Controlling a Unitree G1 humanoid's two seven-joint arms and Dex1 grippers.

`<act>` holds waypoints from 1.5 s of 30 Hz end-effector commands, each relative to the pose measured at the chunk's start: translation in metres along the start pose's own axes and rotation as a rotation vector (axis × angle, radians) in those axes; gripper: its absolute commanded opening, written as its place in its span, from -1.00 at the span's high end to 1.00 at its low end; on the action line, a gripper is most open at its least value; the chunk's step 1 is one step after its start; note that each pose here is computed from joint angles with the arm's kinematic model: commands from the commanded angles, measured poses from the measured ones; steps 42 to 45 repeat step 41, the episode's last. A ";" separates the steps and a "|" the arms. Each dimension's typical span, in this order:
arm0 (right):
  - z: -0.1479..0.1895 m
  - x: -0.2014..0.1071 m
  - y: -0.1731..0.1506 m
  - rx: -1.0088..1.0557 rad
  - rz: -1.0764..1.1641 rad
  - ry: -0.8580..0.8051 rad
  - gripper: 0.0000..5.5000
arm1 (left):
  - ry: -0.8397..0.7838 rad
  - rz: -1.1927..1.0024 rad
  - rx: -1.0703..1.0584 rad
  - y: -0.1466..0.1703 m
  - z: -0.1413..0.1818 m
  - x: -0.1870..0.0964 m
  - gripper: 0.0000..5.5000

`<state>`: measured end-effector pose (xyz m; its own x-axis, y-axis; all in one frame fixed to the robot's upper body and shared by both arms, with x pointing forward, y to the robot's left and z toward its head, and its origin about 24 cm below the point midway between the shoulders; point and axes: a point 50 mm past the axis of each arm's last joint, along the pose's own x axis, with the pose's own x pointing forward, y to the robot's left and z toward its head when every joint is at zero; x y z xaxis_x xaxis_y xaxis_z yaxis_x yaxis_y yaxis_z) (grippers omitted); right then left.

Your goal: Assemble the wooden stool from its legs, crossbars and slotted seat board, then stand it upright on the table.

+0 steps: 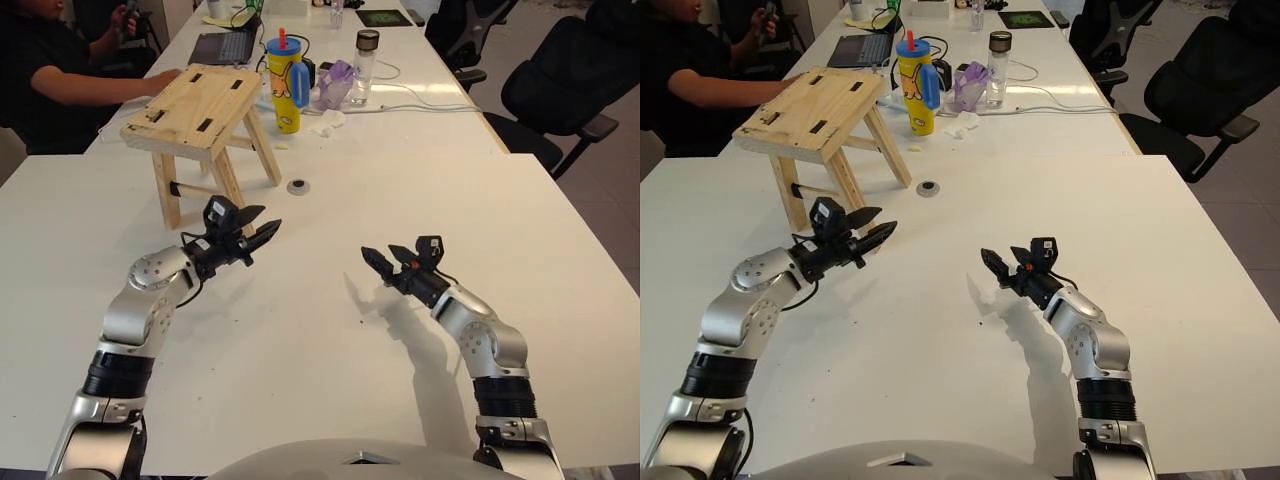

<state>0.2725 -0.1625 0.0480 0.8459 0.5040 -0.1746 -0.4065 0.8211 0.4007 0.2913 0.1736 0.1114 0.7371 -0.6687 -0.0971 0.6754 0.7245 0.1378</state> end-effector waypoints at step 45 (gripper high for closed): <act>-0.013 0.035 0.029 -0.197 0.018 -0.001 0.82 | 0.191 0.829 0.169 0.148 -0.023 -0.037 1.00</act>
